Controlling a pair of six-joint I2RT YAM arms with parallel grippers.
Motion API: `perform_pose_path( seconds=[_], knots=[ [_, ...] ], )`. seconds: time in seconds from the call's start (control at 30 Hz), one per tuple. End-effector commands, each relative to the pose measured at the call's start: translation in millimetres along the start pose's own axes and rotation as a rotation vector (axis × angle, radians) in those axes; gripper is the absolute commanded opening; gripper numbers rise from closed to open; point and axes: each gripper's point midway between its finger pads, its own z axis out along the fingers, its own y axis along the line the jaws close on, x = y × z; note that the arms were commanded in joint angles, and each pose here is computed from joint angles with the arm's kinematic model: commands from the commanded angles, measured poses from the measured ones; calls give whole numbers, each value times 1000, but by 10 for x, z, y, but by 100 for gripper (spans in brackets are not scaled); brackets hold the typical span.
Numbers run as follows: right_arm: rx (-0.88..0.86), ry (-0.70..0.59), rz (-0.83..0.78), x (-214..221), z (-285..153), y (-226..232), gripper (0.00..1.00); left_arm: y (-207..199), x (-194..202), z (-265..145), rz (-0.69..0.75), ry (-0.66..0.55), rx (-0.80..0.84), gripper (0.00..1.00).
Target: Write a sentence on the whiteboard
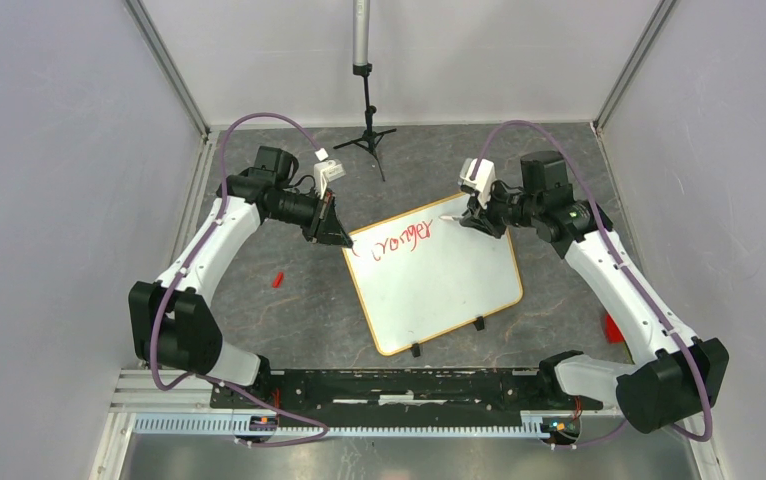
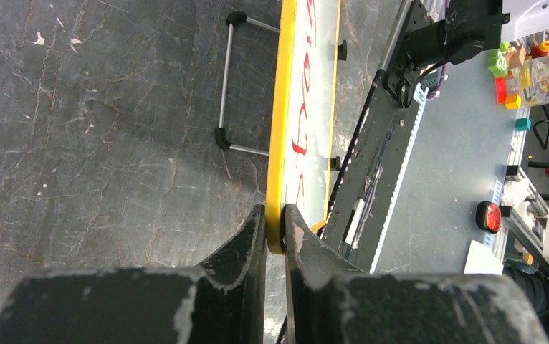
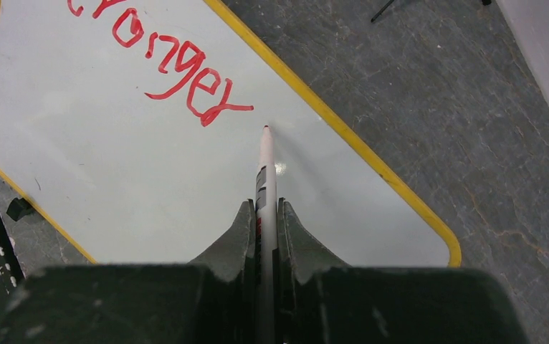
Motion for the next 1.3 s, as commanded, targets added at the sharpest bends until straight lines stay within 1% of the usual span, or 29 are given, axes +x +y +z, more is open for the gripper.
perform_pose_path(
  seconds=[0.0,0.33,0.47,0.87,1.27],
  knots=[
    [38,-12,-10,-42,-1,-94,0,-66,-48,-7,23,-21,22,11],
    [40,-6,-24,-50,-28,-90,0,-28,-41,10,12,-13,14,4],
    [68,18,-45,-6,-100,-97,0,-13,-39,5,11,-11,4,3],
    [51,46,-26,70,-40,-105,0,-6,-51,5,8,-15,-1,2],
    [148,120,-35,193,-143,-284,0,9,-56,16,6,-13,2,3]
  ],
)
